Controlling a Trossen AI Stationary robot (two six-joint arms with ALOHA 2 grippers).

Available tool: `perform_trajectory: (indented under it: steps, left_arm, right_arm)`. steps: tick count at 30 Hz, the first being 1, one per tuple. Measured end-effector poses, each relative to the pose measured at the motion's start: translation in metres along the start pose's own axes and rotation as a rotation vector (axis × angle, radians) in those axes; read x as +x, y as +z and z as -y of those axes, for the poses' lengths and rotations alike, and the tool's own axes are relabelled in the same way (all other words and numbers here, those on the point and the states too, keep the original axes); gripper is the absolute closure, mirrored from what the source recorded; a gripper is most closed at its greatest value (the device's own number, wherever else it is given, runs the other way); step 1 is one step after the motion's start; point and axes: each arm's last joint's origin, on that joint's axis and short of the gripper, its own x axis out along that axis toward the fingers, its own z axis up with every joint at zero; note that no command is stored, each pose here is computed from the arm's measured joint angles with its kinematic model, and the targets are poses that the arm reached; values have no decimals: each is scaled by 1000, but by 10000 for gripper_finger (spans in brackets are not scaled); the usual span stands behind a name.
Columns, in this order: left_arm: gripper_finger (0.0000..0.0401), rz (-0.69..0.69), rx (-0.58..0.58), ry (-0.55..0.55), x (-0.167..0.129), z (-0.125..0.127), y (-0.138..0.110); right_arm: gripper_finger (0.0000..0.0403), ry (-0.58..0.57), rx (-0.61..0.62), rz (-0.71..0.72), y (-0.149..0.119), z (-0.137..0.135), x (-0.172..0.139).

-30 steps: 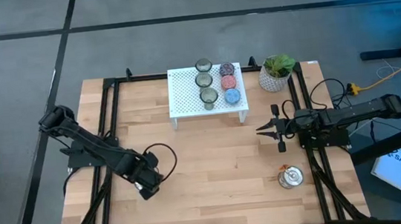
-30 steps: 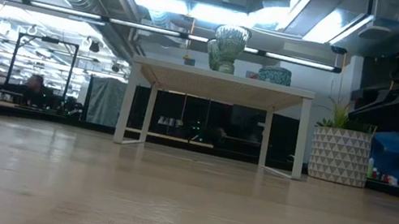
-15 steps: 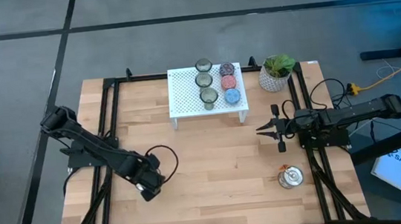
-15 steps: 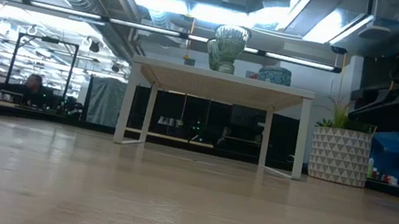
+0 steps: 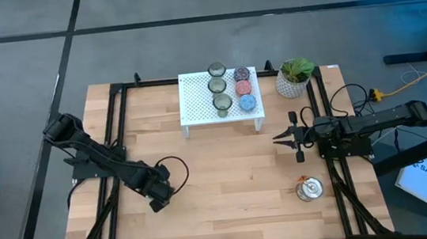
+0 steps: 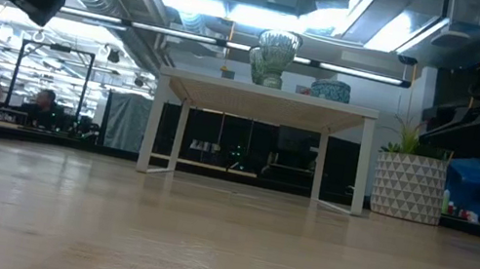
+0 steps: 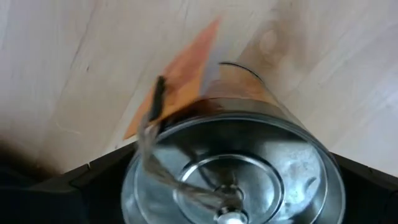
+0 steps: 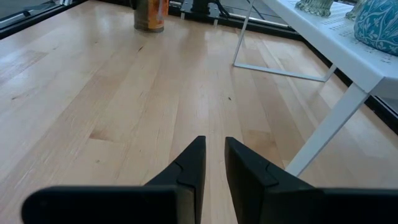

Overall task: Pick & Place candle stick holders
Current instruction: Put the left silver scented candle on the shelf

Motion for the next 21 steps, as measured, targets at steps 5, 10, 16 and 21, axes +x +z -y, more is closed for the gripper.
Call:
perform_trajectory:
  steps: [5,10,16,21]
  left_arm:
    - [1,29,-1,10,2,-1,1]
    - [1,73,-29,25,2,-1,2]
    - [1,110,-24,7,2,0,6]
    - [1,134,-21,-73,1,8,8]
  right_arm:
    - [339,0,0,0,0,0,0]
    - [339,0,0,-1,0,0,0]
    - [339,0,0,0,0,0,0]
    - [339,0,0,0,0,0,0]
